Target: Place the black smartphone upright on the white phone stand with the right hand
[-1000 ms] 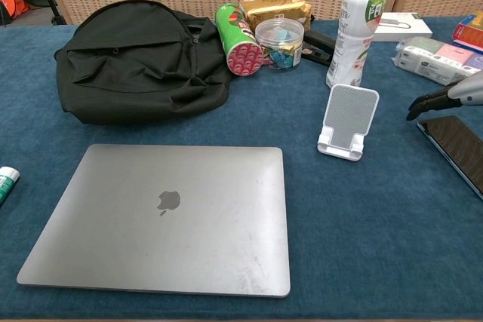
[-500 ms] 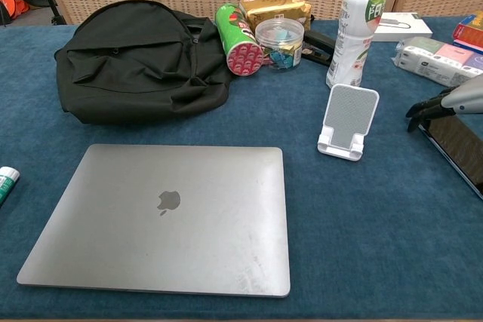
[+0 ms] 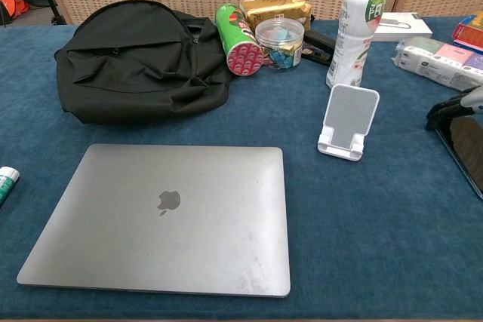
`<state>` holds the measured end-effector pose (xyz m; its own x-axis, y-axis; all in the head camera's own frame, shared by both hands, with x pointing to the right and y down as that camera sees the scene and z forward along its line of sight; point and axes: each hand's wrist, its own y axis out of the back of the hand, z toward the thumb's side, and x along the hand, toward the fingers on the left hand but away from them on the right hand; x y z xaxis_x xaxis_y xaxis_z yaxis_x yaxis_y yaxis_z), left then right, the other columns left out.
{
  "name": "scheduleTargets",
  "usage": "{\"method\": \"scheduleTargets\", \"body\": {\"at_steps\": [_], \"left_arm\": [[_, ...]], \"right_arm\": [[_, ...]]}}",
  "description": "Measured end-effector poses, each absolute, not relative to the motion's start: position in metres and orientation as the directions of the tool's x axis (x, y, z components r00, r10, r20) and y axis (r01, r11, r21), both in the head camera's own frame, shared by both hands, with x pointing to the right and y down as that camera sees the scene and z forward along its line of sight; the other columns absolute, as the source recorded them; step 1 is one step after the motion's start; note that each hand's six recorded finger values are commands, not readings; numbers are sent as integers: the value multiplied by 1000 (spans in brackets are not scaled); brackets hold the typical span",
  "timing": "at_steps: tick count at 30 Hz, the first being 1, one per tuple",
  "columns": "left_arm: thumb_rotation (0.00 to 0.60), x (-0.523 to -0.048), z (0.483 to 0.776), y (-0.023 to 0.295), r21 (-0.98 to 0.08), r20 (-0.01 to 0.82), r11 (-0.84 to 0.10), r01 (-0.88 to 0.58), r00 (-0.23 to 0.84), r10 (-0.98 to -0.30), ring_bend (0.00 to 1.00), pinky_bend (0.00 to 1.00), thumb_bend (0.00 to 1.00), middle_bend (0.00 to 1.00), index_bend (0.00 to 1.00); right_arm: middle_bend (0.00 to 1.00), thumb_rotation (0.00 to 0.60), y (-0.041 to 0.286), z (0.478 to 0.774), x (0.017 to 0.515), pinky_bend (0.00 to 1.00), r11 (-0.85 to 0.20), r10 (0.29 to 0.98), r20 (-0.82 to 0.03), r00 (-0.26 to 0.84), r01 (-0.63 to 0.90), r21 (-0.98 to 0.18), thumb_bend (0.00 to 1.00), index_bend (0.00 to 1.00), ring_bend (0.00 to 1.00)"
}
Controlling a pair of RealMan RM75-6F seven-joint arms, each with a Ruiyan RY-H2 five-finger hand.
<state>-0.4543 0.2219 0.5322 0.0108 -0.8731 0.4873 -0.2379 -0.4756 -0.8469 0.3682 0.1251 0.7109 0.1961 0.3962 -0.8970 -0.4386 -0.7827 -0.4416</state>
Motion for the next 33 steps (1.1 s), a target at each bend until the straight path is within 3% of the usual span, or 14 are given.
{"method": "scheduleTargets", "body": {"at_steps": [11,20,22,27,33], "left_arm": [[600,-449,534,225,-844,493,-486,-226,27,-869,0,0,0,0,0],[600,-445,533,229,-844,493,-490,-219,43,-869,0,0,0,0,0],[600,-444,533,229,-843,494,-491,-218,46,-868,0,0,0,0,0],[600,-444,532,230,-844,491,-489,-219,50,-870,0,0,0,0,0],[600,-445,531,231,-845,490,-488,-220,49,-870,0,0,0,0,0]], "right_arm": [[193,600,134,702,426,0,-829,424,-902,78,-367,-421,0,300,0],[203,600,147,689,471,0,-864,431,-903,-9,-293,-409,0,300,0],[183,600,150,684,479,0,-869,428,-904,-24,-285,-404,0,300,0],[23,600,154,674,485,0,-866,439,-898,-23,-279,-416,0,240,0],[0,600,149,660,475,0,-805,526,-849,55,-290,-518,0,192,0]]}}
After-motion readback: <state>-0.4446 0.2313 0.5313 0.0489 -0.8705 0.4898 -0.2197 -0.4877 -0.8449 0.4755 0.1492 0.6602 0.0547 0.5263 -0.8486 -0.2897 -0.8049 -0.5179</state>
